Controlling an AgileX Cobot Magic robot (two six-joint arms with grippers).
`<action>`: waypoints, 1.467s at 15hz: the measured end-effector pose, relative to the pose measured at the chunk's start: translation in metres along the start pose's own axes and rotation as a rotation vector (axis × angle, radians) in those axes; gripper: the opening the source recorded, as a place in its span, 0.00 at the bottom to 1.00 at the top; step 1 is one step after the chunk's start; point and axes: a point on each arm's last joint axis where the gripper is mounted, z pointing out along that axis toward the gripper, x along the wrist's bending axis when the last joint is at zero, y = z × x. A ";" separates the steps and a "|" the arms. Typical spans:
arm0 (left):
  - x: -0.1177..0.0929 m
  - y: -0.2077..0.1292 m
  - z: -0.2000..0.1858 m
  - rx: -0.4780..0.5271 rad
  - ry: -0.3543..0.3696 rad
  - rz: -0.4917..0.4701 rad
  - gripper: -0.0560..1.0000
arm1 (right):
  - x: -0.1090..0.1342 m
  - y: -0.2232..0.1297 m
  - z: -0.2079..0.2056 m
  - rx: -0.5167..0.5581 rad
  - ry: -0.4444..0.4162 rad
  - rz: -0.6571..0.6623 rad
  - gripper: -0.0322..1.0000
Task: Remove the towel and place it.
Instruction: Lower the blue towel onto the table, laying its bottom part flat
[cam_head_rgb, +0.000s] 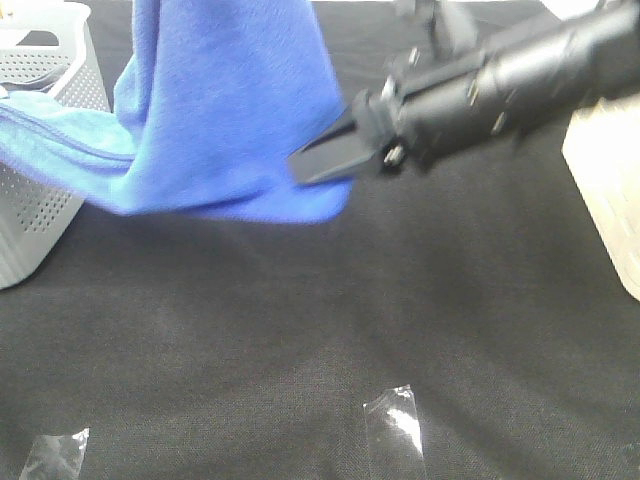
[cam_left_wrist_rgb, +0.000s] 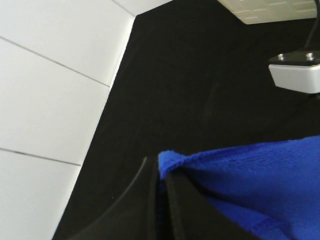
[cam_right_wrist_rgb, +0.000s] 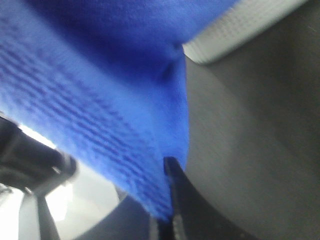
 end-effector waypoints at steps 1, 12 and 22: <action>0.002 -0.002 0.000 0.018 0.028 -0.051 0.05 | 0.004 0.010 -0.013 0.062 -0.073 -0.019 0.03; 0.025 0.005 0.047 -0.023 0.402 -0.093 0.05 | 0.060 0.163 -0.170 -0.129 -0.814 -0.334 0.03; 0.081 -0.036 0.087 -0.302 0.570 -0.170 0.05 | 0.032 0.204 -0.156 -0.438 -0.958 -0.532 0.03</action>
